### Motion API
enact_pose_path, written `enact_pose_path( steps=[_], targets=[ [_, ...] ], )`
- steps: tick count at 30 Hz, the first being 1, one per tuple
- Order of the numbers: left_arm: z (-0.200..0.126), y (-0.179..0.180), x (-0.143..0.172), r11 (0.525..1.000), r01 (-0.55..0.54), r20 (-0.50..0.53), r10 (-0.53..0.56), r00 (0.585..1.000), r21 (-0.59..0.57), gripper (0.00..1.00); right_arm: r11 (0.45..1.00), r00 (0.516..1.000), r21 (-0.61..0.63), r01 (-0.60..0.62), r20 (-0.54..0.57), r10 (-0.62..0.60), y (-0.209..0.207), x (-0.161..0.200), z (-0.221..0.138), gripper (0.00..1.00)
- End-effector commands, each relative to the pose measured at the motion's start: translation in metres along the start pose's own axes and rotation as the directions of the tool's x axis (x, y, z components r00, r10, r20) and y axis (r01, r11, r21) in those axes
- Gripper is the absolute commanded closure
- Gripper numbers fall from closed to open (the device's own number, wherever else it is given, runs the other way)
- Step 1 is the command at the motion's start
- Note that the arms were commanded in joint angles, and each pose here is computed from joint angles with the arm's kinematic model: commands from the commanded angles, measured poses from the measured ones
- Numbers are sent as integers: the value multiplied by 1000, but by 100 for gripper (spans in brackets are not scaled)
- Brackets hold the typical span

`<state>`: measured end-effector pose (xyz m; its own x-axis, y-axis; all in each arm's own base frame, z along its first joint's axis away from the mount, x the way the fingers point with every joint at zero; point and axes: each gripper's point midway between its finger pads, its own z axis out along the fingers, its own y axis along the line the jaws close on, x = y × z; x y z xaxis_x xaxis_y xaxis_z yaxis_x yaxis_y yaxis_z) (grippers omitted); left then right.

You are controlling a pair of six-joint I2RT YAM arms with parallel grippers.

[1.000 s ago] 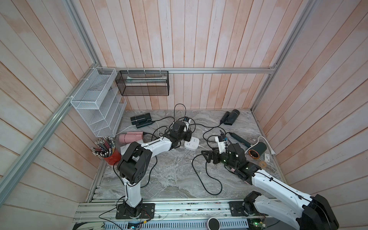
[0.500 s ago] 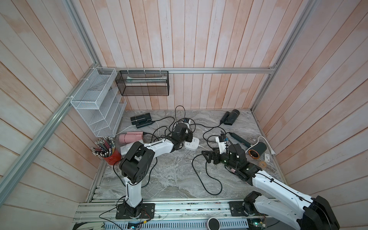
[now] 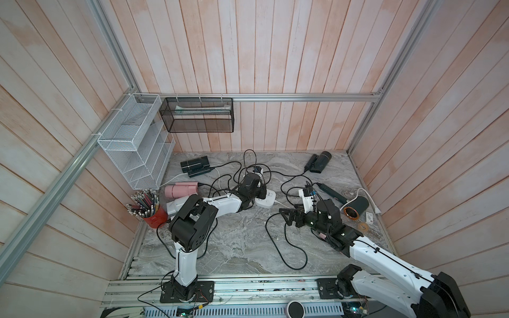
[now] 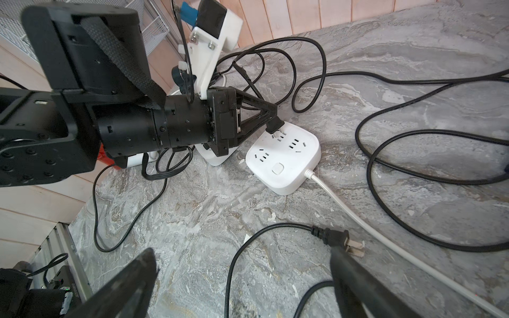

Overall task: Charge the blow dryers
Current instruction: Insert the plug into the socket.

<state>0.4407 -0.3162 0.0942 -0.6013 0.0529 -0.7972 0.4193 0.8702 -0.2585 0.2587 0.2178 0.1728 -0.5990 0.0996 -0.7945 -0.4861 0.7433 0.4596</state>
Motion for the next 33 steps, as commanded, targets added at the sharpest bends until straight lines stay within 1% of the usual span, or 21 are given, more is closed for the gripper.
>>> enact_pose_path(
  steps=[1,22,33],
  targets=[
    [6,3,8,1000,7,-2,-7,1000,-11,86,1000,1000,15,-4,11,4,-4,0,-2,1],
    [11,2,24,1000,-1,-23,1,1000,-10,85,1000,1000,20,-2,9,2,-5,2,-3,0],
    [11,4,38,997,-56,-43,54,998,-43,85,1000,1000,18,-1,12,1,-6,3,-3,1]
  ],
)
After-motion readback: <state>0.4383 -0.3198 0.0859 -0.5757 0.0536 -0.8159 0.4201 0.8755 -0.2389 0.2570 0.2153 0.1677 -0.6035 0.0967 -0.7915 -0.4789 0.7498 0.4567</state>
